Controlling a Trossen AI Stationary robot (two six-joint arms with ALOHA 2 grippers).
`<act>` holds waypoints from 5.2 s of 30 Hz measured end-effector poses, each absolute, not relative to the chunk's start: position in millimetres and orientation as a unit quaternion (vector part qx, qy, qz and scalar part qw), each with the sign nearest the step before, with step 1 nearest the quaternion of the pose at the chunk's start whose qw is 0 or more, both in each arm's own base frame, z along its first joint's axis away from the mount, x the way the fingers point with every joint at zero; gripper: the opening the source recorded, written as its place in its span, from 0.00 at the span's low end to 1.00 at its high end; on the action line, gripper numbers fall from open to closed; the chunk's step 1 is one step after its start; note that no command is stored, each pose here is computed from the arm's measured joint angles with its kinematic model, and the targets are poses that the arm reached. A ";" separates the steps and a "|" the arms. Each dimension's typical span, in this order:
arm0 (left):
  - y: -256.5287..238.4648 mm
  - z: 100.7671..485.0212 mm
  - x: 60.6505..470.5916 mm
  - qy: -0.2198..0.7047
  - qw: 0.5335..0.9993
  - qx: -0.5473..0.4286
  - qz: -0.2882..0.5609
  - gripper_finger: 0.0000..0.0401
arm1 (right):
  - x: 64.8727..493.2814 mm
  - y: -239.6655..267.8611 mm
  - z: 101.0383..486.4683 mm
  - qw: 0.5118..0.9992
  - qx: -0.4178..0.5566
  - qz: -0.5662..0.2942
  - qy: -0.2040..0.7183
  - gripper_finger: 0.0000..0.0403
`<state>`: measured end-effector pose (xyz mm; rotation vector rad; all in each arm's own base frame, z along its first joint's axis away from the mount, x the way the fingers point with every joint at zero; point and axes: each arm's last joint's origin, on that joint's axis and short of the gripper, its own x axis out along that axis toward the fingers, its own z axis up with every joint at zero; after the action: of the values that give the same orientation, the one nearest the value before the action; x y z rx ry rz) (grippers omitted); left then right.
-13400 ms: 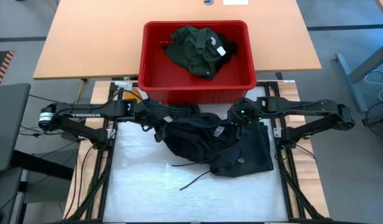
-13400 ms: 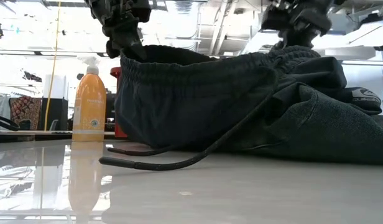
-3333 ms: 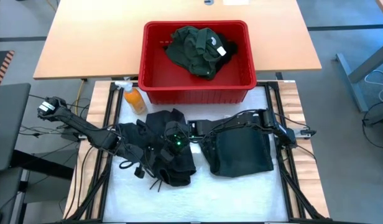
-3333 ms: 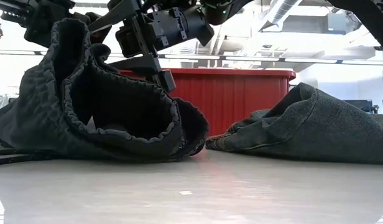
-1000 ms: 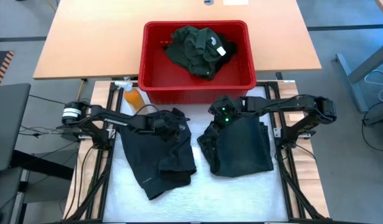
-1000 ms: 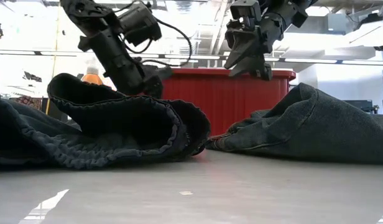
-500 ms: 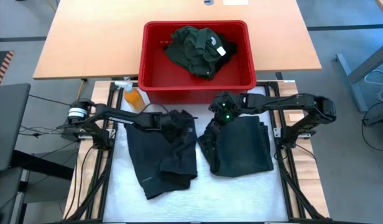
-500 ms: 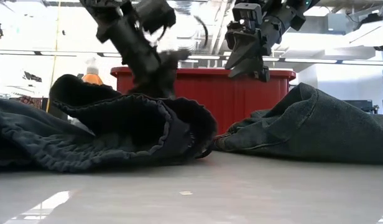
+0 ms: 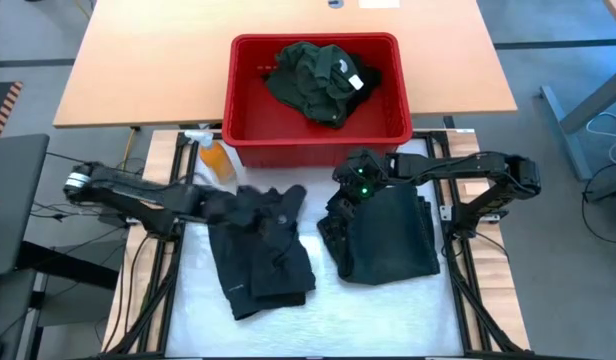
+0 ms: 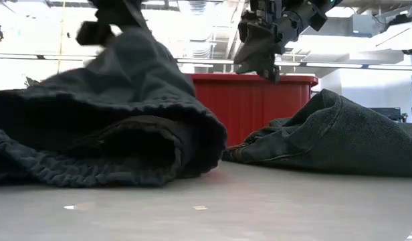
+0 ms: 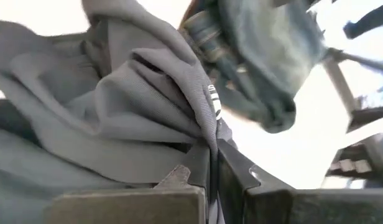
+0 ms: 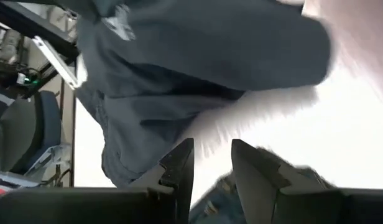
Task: Fold laundry
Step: Fold the black shorts
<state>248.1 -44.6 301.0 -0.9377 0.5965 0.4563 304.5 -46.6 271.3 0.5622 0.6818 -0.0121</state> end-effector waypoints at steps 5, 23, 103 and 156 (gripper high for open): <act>-79.2 312.1 214.5 0.238 0.808 -0.481 0.243 0.00 | 321.5 -41.3 265.3 0.917 0.261 0.014 0.300 0.33; -140.6 248.5 151.4 0.408 0.711 -0.351 0.452 0.00 | 431.6 -10.8 201.6 0.960 0.129 0.191 0.157 0.33; -95.1 195.4 258.0 0.294 0.920 -0.200 0.162 0.00 | 439.5 -67.7 236.8 0.888 -0.212 0.305 0.271 0.31; -103.7 275.2 250.8 0.351 0.898 -0.200 0.175 0.00 | 444.9 -32.9 269.7 0.869 -0.372 0.104 0.308 0.38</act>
<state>250.8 -103.7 275.2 -0.4133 0.7276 0.3617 444.9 -32.9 269.7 -0.7778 0.6450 0.2172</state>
